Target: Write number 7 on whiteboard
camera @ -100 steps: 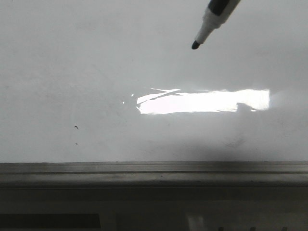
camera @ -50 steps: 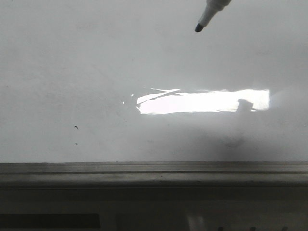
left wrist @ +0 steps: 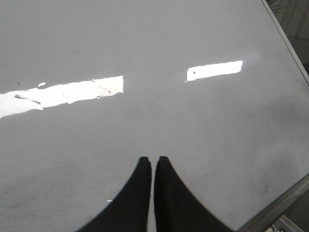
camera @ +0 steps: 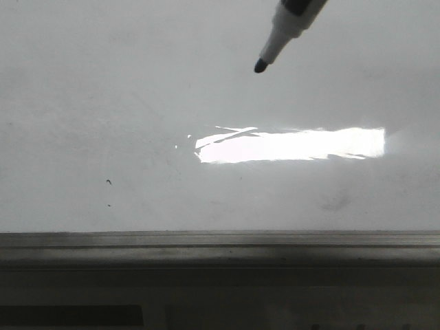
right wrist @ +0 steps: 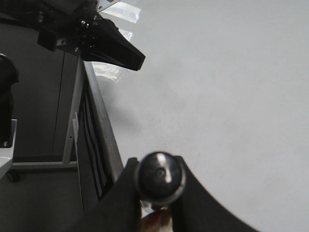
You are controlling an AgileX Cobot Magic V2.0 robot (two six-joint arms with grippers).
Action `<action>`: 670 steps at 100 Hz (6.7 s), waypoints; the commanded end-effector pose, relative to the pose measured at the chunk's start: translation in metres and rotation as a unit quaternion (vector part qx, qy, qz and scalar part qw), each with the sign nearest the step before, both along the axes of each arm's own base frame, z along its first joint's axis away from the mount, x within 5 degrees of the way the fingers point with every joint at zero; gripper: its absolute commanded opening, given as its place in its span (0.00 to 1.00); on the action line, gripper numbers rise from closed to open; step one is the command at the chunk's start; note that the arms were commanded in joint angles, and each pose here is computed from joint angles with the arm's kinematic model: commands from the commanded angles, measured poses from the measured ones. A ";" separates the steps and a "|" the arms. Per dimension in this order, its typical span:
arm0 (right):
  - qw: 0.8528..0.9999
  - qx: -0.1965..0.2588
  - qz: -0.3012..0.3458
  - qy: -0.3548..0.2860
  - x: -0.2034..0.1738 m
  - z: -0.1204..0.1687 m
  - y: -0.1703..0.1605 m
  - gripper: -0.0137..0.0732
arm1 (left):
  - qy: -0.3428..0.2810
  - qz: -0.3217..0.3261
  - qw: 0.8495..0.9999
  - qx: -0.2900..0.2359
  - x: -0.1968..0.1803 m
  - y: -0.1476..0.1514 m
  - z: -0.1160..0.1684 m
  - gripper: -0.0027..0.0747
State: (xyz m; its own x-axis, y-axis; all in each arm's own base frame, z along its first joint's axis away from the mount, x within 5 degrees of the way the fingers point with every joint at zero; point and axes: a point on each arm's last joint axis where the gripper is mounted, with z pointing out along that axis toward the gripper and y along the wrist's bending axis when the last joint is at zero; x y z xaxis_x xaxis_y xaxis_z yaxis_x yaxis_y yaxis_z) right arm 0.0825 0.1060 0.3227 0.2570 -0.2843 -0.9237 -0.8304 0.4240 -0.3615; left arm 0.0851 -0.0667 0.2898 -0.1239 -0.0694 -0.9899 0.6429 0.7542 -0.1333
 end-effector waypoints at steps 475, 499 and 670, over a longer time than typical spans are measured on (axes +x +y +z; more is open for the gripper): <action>0.988 -0.074 -0.126 0.056 0.057 -0.045 0.037 0.11 | -0.001 -0.005 1.000 -0.021 0.000 -0.001 0.009 0.01; 0.994 -0.015 -0.110 0.011 0.051 -0.008 0.041 0.11 | -0.001 -0.005 1.000 -0.021 0.000 -0.001 0.009 0.01; 0.999 -0.003 -0.020 0.050 0.011 0.029 0.043 0.10 | -0.042 -0.402 0.903 0.143 0.037 -0.104 0.000 0.48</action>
